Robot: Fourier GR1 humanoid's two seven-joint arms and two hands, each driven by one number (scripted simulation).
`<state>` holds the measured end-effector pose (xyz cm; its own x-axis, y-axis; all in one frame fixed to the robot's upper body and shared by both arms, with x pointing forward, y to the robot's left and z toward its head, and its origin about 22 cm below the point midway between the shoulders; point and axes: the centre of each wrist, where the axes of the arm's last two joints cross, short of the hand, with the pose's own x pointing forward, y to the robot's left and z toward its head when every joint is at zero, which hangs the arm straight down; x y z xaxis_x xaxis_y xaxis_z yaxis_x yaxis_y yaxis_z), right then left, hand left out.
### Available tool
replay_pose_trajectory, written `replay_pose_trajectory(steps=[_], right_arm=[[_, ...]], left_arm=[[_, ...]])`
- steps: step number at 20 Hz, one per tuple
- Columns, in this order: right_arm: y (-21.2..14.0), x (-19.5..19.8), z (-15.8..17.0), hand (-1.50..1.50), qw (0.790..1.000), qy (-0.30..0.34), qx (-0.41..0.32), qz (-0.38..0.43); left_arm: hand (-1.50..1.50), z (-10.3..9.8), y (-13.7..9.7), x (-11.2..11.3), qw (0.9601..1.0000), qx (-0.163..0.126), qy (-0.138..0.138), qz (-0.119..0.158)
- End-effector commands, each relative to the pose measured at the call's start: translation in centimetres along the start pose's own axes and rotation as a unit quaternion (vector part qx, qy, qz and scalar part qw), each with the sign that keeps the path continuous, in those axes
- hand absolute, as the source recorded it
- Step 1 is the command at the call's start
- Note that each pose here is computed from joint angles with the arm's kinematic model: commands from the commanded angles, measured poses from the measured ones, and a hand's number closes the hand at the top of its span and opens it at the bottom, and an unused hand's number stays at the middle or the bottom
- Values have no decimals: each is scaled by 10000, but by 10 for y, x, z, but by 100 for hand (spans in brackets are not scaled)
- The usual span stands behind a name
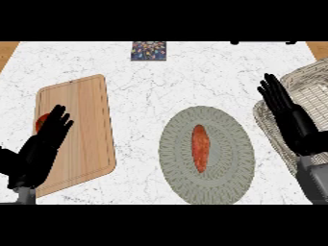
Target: Pick the sweet potato from the placemat and place it in the basket
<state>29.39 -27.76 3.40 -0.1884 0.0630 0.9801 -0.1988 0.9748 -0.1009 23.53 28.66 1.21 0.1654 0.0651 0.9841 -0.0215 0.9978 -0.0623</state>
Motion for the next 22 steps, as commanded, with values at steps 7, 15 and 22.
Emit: replay_pose_trajectory(steps=[7, 15, 22], right_arm=[[110, 60, -69, 150, 9467, -1274, 2896, -611], [233, 51, -39, -150, 9640, -840, 2497, 357], [145, 117, -90, -150, 9233, -674, 1458, 3487]], left_arm=[[0, 16, 5, -58, 9818, 98, 1685, -866], [0, 20, 10, -70, 9761, 477, 1890, -957], [0, 35, 22, -74, 9732, 551, 2043, -899]])
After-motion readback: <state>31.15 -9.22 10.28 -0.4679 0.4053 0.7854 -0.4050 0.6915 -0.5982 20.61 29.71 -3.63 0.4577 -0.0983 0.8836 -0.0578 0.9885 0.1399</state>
